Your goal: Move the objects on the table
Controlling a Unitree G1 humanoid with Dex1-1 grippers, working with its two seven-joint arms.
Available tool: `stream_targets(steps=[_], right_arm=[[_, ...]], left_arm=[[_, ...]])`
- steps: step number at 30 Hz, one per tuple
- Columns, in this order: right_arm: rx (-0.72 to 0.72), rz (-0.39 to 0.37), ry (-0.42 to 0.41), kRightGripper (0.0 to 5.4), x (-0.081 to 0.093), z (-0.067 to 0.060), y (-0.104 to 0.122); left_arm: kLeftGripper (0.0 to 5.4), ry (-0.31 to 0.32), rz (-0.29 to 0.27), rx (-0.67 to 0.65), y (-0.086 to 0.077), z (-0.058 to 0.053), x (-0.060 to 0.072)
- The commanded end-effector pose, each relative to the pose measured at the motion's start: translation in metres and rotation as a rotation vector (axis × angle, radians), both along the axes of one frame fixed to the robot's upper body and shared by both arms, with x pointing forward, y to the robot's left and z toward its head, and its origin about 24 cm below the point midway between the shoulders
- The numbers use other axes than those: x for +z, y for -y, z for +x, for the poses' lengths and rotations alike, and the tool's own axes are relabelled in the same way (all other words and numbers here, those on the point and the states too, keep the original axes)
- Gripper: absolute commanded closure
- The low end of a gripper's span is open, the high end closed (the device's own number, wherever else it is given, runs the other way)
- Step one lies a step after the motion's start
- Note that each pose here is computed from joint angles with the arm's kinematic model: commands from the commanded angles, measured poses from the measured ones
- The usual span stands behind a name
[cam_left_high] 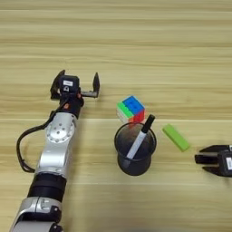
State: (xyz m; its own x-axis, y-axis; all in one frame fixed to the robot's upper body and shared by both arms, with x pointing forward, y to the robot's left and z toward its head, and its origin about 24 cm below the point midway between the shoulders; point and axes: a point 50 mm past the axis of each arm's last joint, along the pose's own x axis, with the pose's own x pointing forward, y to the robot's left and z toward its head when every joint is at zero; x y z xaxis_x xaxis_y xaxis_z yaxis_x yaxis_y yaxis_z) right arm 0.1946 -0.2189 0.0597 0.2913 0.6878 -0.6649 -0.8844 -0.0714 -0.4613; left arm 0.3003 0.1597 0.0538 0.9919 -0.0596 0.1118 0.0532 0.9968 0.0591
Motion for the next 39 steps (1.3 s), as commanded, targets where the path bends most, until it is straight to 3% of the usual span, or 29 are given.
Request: stream_targets(steps=[1,10,17,27,34,39], right_arm=[[0.003,0.010,-0.025,2.68,-0.001,-0.001,-0.003],[-0.001,0.033,-0.015,1.82,0.003,0.001,-0.004],[0.000,0.142,-0.006,1.04,0.016,0.002,-0.010],[-0.004,0.394,0.013,0.06,0.048,0.004,-0.023],[-0.019,0.482,-0.005,0.06,0.060,0.003,-0.023],[-0.043,0.592,-0.017,0.06,0.071,0.005,-0.023]], left_arm=[[0.00,0.013,0.012,-0.002,0.000,0.002,0.002],[0.00,0.013,0.012,-0.003,0.000,0.002,0.002],[0.00,0.013,0.012,-0.003,0.000,0.002,0.002],[0.00,0.016,0.012,-0.003,0.000,0.002,0.002],[0.00,0.017,0.012,-0.003,-0.001,0.002,0.002],[0.00,0.018,0.012,-0.002,-0.001,0.002,0.002]])
